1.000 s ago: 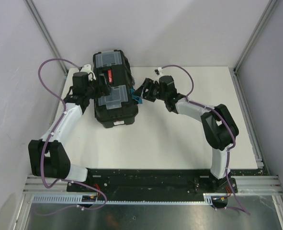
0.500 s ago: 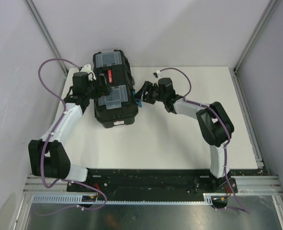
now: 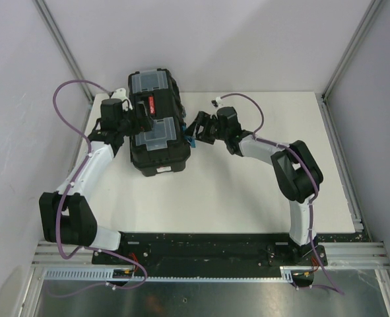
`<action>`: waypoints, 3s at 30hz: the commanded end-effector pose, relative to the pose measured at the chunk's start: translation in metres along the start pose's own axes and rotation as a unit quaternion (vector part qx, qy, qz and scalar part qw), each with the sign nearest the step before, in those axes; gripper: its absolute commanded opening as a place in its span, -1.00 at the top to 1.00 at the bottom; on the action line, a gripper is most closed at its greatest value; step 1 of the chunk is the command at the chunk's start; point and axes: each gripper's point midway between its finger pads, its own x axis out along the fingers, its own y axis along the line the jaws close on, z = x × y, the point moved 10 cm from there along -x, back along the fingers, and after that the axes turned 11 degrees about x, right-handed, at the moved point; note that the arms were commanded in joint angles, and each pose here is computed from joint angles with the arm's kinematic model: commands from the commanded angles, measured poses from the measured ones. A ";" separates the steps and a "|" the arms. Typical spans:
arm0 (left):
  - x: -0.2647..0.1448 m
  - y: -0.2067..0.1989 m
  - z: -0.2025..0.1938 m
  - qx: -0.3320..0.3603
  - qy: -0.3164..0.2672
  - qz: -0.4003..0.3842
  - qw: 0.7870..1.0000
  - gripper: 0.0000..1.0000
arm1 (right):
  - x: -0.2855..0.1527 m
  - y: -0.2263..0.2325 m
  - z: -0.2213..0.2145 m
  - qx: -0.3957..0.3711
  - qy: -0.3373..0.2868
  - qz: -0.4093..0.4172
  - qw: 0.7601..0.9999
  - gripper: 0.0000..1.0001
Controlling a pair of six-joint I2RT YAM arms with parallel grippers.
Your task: Pack the tool kit
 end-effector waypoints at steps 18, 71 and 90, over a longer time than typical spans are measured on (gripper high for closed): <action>0.001 0.009 -0.051 0.026 0.147 0.088 0.985 -0.99 | -0.013 -0.011 0.038 -0.064 0.010 -0.236 0.970 0.88; 0.030 -0.058 -0.211 -0.139 0.400 -0.262 0.867 -0.11 | 0.107 0.010 -0.046 -0.153 0.154 -0.111 0.970 1.00; 0.026 -0.067 -0.240 -0.190 0.429 -0.341 0.815 0.05 | 0.147 0.015 -0.060 -0.066 0.113 -0.036 0.991 1.00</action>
